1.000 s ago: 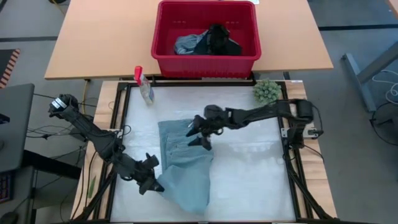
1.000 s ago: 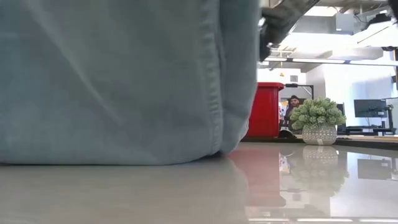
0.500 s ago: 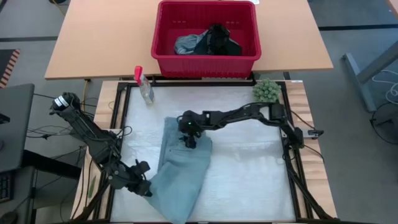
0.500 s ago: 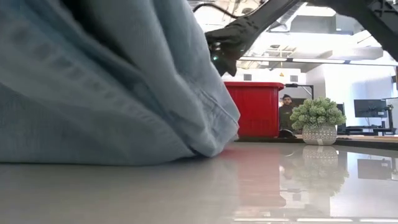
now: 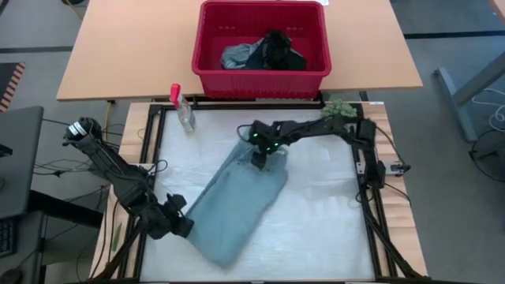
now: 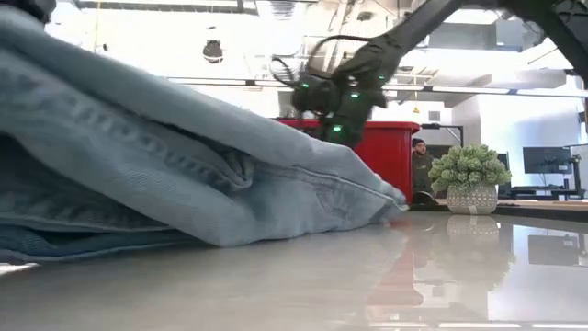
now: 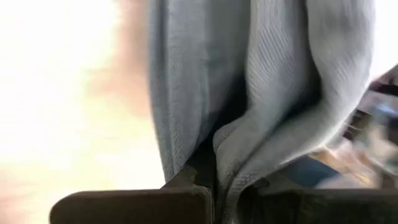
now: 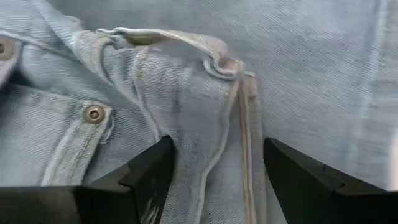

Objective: Fold Laundry from Bin
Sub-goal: Fold the blue pants from the red laundry bin

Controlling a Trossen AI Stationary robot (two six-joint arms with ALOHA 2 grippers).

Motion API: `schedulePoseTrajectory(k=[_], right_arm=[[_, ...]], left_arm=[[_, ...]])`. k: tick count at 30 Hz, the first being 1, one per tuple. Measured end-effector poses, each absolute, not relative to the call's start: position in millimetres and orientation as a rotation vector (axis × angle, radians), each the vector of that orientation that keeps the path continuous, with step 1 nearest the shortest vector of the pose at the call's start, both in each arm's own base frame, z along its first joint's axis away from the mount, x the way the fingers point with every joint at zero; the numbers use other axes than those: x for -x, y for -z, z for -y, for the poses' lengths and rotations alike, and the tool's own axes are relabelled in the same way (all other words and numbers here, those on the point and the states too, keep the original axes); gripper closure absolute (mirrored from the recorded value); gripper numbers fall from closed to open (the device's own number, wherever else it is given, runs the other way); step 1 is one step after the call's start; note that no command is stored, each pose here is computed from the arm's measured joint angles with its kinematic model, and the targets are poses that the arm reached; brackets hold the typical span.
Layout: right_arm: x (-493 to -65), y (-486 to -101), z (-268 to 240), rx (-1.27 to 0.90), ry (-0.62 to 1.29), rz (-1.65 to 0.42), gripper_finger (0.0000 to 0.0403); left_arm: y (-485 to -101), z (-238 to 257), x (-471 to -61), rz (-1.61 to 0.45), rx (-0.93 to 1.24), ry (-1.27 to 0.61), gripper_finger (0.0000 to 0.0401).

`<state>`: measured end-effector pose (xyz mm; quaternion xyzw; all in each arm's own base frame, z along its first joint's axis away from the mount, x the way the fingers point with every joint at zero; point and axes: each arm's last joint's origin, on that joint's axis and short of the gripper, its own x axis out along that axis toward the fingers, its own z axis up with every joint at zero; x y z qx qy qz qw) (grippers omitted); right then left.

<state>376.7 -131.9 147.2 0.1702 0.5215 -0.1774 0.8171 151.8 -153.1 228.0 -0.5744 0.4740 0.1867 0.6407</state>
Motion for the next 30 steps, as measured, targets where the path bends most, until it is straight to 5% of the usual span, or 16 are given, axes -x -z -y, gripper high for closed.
schedulePoseTrajectory(k=[7,13,24,30], right_arm=[[-356.8,-207.8,130.8,-0.448,0.276,-0.900,0.0127],[-349.0,-217.3,128.9,-0.449,0.335,-0.915,0.0127],[-339.4,-180.2,100.3,-0.518,0.297,-0.997,0.0127],[-345.8,-181.2,84.9,-0.443,0.280,-0.981,0.0127]], left_arm=[[-212.0,147.9,-142.5,-1.231,1.225,-0.460,0.0401],[-179.8,143.9,-138.9,-1.211,1.249,-0.419,0.0386],[-176.0,146.7,-134.0,-1.368,1.242,-0.330,0.0224],[-197.7,145.4,-132.4,-1.341,1.272,-0.231,0.0172]])
